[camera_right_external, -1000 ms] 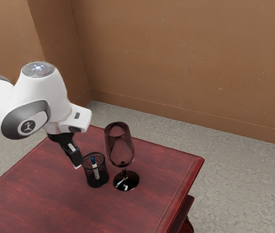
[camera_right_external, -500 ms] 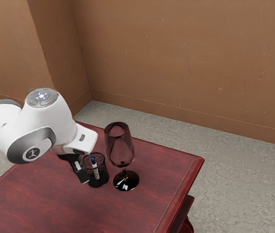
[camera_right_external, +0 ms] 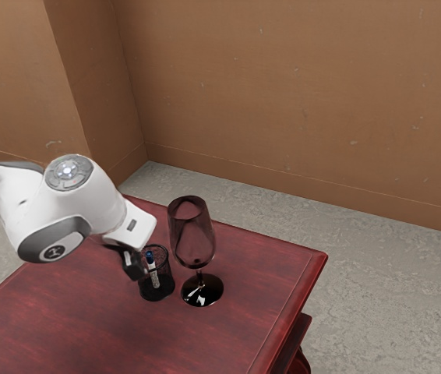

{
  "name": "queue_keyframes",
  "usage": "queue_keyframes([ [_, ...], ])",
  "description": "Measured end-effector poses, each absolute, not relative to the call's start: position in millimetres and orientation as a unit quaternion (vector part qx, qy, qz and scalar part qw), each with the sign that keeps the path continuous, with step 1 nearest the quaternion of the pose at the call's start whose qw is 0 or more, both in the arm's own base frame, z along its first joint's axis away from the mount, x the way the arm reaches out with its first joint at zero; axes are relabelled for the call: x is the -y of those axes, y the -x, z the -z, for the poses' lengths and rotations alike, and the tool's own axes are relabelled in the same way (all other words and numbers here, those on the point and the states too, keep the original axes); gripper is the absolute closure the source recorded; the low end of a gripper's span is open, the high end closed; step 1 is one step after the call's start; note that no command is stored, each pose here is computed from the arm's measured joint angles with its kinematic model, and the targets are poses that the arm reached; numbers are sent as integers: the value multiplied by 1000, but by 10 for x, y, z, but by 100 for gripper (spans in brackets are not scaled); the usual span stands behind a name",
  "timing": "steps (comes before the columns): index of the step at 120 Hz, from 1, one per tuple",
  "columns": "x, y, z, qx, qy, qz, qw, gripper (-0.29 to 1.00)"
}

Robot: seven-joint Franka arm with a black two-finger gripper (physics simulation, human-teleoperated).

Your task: Take the marker out of the pen holder and place it to the left of the pen holder.

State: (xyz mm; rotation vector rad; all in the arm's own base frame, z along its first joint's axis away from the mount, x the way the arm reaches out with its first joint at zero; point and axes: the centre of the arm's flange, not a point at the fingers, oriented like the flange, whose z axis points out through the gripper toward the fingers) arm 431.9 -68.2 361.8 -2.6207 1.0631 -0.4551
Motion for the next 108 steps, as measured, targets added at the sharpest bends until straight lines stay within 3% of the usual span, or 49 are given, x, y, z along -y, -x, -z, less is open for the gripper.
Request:
queue_keyframes([
  [27,724,-4380,-3578,-380,898,179,134,4],
  [72,727,-4423,-3527,-379,898,185,126,46],
  [108,735,-4429,-3482,-380,898,182,123,63],
])
